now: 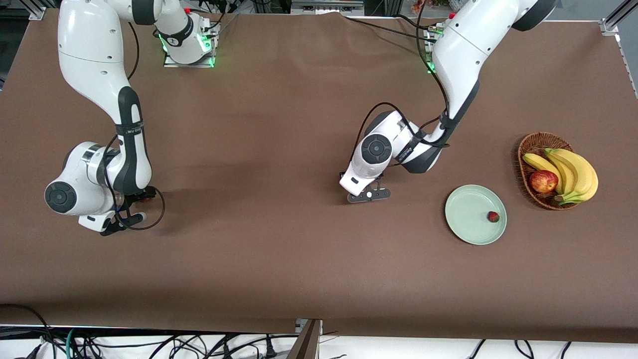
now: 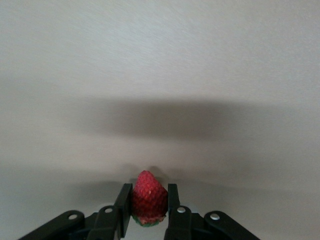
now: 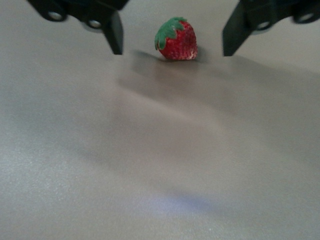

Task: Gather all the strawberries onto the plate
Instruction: 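Grasp the strawberry with the left gripper while the right gripper grasps the last, then place the strawberry on the plate while the right gripper lifts the last, then set the last strawberry down with the right gripper while the left gripper withdraws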

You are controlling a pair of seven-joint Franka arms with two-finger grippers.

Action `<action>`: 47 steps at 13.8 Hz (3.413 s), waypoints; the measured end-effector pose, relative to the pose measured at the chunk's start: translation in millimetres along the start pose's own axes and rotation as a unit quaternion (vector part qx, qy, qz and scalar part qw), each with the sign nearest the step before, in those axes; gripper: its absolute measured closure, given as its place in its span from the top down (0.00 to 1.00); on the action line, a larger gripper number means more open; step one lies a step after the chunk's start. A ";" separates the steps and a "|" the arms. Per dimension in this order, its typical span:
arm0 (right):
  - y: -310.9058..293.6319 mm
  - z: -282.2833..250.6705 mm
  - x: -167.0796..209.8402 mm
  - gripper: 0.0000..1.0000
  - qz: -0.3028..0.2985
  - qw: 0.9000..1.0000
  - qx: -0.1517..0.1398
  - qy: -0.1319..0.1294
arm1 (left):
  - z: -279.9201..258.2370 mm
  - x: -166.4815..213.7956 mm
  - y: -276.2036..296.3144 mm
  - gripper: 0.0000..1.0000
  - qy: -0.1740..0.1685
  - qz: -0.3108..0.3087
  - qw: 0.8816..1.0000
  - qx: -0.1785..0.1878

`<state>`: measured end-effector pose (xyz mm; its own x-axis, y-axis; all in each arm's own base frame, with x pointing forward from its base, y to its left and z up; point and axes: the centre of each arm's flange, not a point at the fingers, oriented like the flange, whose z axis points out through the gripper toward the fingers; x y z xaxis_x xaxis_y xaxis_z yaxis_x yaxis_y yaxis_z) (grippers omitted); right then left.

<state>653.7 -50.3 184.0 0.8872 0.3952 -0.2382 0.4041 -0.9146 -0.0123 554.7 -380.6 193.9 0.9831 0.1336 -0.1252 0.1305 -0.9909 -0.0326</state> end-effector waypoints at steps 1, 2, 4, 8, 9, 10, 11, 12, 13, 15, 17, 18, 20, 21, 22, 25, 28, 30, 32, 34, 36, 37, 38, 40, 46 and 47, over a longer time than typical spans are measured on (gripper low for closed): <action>0.1 0.9 -0.5 0.67 0.000 1.000 0.000 0.000 | -16.9 4.4 -8.1 0.33 0.006 0.001 1.000 0.017; 0.0 1.1 -0.6 0.67 0.000 1.000 0.000 0.000 | -35.2 11.1 -19.9 0.33 0.011 -0.004 1.000 0.029; -0.3 1.2 -0.5 0.49 0.001 1.000 0.001 0.001 | -73.9 33.3 -62.3 0.33 0.011 0.000 0.999 0.049; -14.6 -3.8 3.6 0.34 0.001 1.000 0.024 0.010 | -101.6 89.0 -183.4 0.33 -0.019 0.059 0.996 0.059; -22.7 -6.2 6.9 0.34 -0.003 0.999 0.031 0.013 | -98.9 100.5 -213.0 0.33 -0.026 0.078 0.995 0.056; -35.1 -11.3 12.3 0.34 -0.011 0.999 0.034 0.016 | -95.8 109.6 -238.2 0.33 -0.031 0.097 0.993 0.051; -54.1 -20.6 20.0 0.34 -0.016 0.999 0.036 0.021 | -91.8 118.7 -260.7 0.33 -0.030 0.119 0.992 0.044; -78.1 -31.6 28.8 0.34 -0.012 0.999 0.035 0.026 | -86.6 127.1 -277.7 0.33 -0.022 0.141 0.989 0.036; -109.9 -43.3 39.0 0.34 -0.001 0.999 0.033 0.031 | -79.3 134.7 -291.9 0.33 -0.015 0.165 0.986 0.028; -185.7 -63.9 58.7 0.34 0.042 0.998 0.029 0.041 | -59.8 146.5 -313.5 0.33 -0.005 0.204 0.979 0.015; -276.1 -83.9 76.2 0.34 0.101 0.993 0.023 0.056 | -37.3 154.5 -330.1 0.33 0.000 0.237 0.972 0.004; -324.1 -94.0 81.8 0.34 0.133 0.989 0.022 0.066 | -28.9 157.3 -337.6 0.33 0.001 0.243 0.970 0.000; -415.6 -105.6 88.7 0.34 0.192 0.977 0.029 0.083 | -21.4 160.3 -350.3 0.47 0.001 0.242 0.970 -0.004; -458.2 -105.5 91.6 0.34 0.216 0.971 0.042 0.092 | -21.8 161.8 -357.2 0.58 0.003 0.237 0.972 -0.005; -494.2 -102.1 95.1 0.34 0.238 0.964 0.059 0.105 | -24.0 163.9 -364.4 0.66 0.005 0.231 0.973 -0.005; -574.3 -80.2 101.7 0.34 0.279 0.943 0.117 0.139 | -38.4 169.5 -379.4 0.97 0.018 0.220 0.975 -0.007; -607.9 -58.6 101.8 0.34 0.275 0.942 0.134 0.134 | -57.2 173.1 -375.4 1.00 0.031 0.209 0.977 -0.025; -618.2 -55.1 100.9 0.34 0.269 0.944 0.138 0.131 | -71.1 173.5 -374.3 1.00 0.019 0.186 0.981 -0.058; -623.8 -57.7 99.9 0.39 0.265 0.944 0.142 0.132 | -89.7 171.9 -371.2 1.00 0.003 0.169 0.982 -0.084; -624.5 -62.8 101.2 0.58 0.264 0.944 0.145 0.136 | -99.0 170.3 -362.2 1.00 -0.001 0.159 0.983 -0.091; -617.5 -72.7 106.5 0.78 0.261 0.943 0.146 0.146 | -97.2 168.5 -356.2 1.00 -0.006 0.158 0.983 -0.092; -608.9 -78.2 110.7 0.90 0.257 0.944 0.145 0.150 | -94.5 168.3 -356.7 1.00 -0.009 0.157 0.983 -0.092; -597.3 -83.1 115.2 0.99 0.250 0.946 0.142 0.151 | -91.9 168.4 -358.2 1.00 -0.011 0.156 0.983 -0.092; -566.1 -90.7 123.6 1.00 0.239 0.952 0.132 0.139 | -89.2 168.1 -358.9 1.00 -0.013 0.155 0.984 -0.092; -477.5 -155.0 133.2 1.00 0.229 0.961 0.111 0.109 | -90.5 143.5 -262.4 1.00 -0.042 0.124 0.988 -0.081; -462.1 -162.0 135.0 1.00 0.230 0.961 0.108 0.113 | -91.5 133.6 -231.0 1.00 -0.045 0.111 0.990 -0.076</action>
<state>622.8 439.5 314.9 0.9964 -0.0685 -0.0503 -0.0759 -0.9837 -0.1630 667.6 -135.3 275.4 0.9751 -0.0931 -0.2015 -0.0623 -0.9861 0.1541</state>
